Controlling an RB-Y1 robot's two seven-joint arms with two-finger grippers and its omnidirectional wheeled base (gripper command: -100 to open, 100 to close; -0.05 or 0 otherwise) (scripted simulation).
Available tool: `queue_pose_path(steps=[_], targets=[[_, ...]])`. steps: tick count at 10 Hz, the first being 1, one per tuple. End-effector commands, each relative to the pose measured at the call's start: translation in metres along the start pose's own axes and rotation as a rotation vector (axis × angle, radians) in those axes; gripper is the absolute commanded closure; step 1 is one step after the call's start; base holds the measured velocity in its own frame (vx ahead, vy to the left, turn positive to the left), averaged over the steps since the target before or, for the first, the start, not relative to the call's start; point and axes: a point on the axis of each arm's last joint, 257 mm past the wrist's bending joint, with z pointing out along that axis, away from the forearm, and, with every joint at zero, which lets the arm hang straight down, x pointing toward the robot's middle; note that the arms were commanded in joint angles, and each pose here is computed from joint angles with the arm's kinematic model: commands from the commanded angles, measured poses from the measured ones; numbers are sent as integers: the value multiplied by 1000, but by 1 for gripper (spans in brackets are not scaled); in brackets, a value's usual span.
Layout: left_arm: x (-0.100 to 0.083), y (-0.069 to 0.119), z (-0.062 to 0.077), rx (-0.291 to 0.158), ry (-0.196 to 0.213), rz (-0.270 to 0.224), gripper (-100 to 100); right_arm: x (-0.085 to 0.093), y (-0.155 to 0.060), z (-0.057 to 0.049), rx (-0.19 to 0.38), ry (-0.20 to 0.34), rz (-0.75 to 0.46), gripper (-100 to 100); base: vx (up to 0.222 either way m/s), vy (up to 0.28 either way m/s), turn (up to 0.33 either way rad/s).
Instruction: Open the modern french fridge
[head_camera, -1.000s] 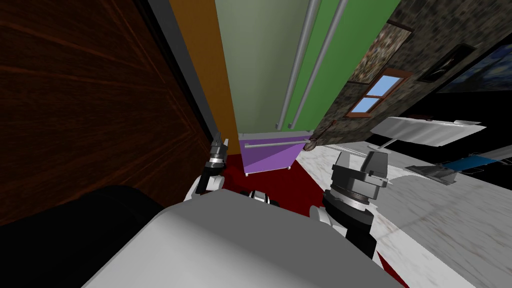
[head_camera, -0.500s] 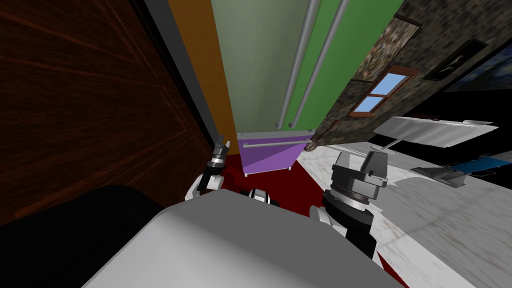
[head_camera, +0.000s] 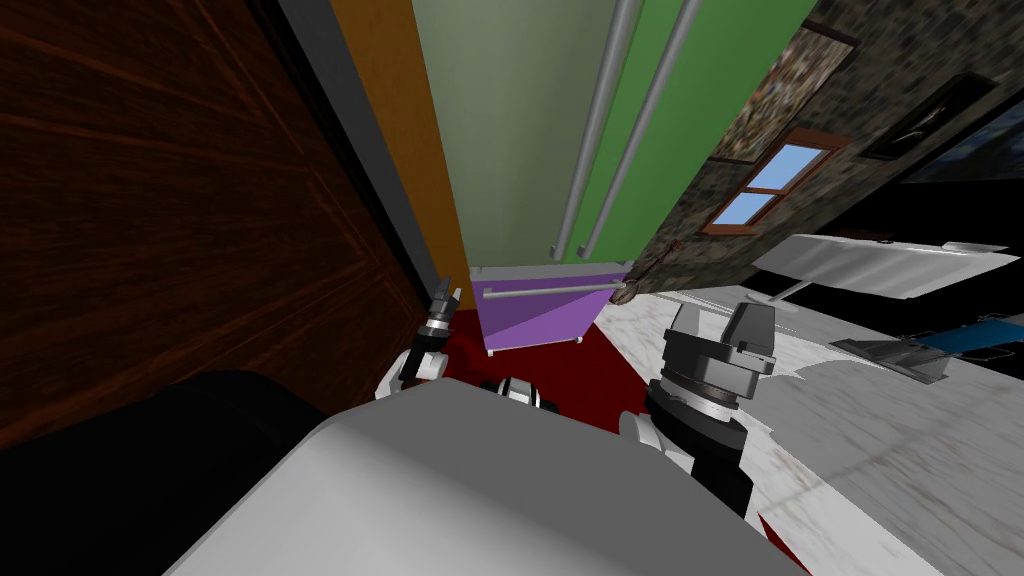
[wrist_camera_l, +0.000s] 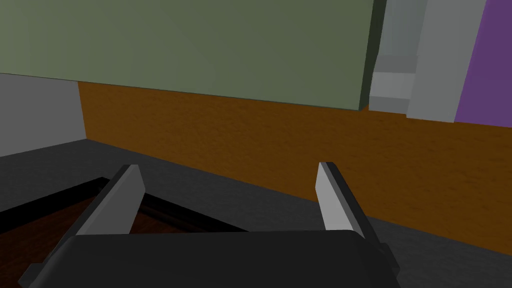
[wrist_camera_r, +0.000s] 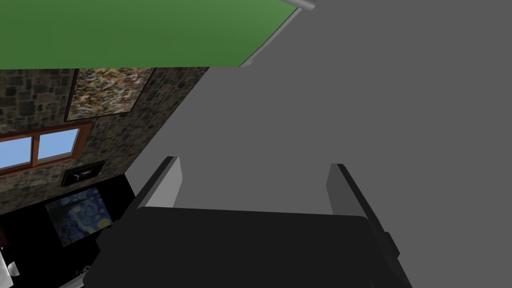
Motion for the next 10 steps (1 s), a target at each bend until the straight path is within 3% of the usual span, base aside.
queue_pose_path(steps=[1,10], targets=[[-4,22,-2,-33,-9,-4,-100,0,0,0,0,0,0,0,61,-26,18],[-16,85,-17,-134,-32,-10,-100,0,0,0,0,0,0,0,59,-25,18]])
